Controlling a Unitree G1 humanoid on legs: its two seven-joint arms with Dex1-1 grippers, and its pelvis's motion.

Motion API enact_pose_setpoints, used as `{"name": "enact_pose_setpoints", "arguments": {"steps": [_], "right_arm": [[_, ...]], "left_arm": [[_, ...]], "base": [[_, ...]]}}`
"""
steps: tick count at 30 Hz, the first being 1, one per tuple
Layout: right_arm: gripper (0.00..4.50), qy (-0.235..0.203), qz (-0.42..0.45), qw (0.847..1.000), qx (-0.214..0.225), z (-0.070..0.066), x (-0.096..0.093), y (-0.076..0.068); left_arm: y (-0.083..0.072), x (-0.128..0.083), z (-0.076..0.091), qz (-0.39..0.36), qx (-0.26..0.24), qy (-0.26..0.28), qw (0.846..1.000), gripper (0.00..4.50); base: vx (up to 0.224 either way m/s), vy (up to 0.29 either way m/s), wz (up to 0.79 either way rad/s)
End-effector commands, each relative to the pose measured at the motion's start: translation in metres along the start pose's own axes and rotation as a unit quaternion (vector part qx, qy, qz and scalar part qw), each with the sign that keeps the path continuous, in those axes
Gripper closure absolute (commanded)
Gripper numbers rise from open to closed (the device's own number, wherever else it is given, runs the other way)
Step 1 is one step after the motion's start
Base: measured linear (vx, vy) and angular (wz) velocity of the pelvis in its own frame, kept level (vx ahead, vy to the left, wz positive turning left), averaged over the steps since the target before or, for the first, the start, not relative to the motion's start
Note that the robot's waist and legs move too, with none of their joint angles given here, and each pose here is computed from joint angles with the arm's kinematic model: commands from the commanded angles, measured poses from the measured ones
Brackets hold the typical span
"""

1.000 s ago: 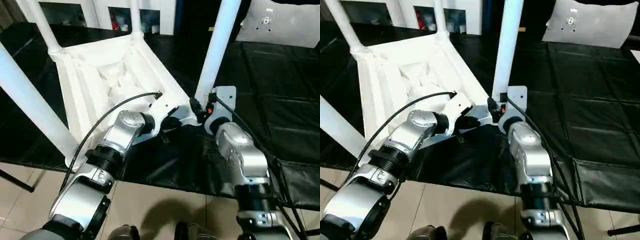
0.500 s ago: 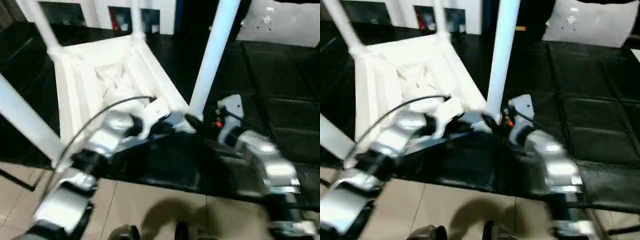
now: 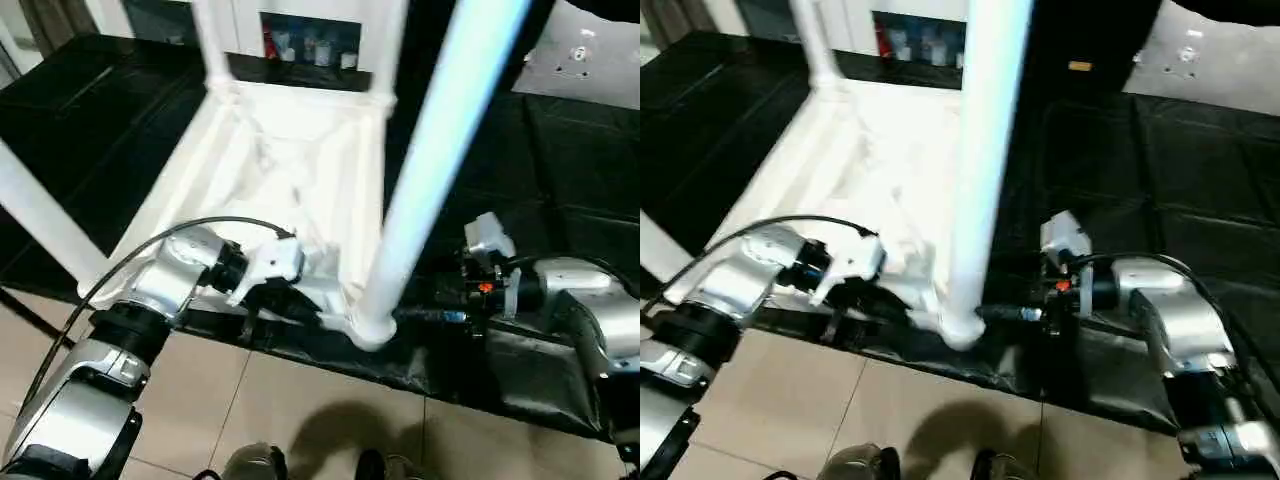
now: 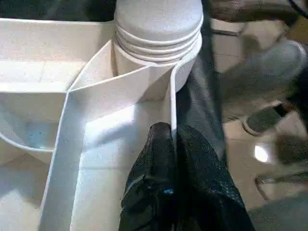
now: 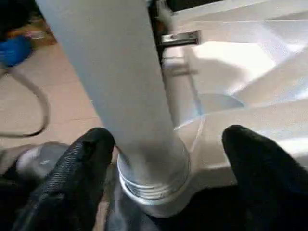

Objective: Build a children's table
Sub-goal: Rotate leg to tighten

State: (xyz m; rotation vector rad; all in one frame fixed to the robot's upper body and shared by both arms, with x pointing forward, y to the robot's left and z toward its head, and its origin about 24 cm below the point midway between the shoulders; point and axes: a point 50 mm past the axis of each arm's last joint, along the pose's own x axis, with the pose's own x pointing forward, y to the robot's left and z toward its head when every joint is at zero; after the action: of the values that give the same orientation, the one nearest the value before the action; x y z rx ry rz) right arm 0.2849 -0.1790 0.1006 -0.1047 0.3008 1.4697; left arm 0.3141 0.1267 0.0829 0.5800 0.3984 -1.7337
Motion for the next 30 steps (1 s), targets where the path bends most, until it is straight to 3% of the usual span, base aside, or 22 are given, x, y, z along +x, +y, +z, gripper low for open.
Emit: {"name": "enact_pose_setpoints", "arguments": {"steps": [1, 18, 25, 30], "right_arm": [[0.95, 0.004, 0.025, 1.0, -0.008, 0.003, 0.002, 0.0], [2.23, 0.015, 0.115, 0.993, -0.001, -0.003, 0.031, 0.001], [2.39, 0.001, 0.129, 0.991, 0.016, -0.001, 0.035, 0.005], [2.39, -0.031, 0.074, 0.996, 0.038, 0.001, 0.039, 0.006]], "left_arm": [[-0.002, 0.009, 0.011, -0.059, 0.04, 0.001, 0.997, 4.5], [-0.002, 0.018, 0.015, -0.085, 0.061, 0.01, 0.994, 4.5], [-0.002, 0.016, 0.013, -0.073, 0.041, -0.004, 0.997, 4.5], [0.003, 0.013, 0.014, -0.029, 0.01, -0.028, 0.999, 4.5]], "base": [[0.0, 0.0, 0.0], [0.0, 0.0, 0.0], [0.0, 0.0, 0.0], [0.0, 0.0, 0.0]]}}
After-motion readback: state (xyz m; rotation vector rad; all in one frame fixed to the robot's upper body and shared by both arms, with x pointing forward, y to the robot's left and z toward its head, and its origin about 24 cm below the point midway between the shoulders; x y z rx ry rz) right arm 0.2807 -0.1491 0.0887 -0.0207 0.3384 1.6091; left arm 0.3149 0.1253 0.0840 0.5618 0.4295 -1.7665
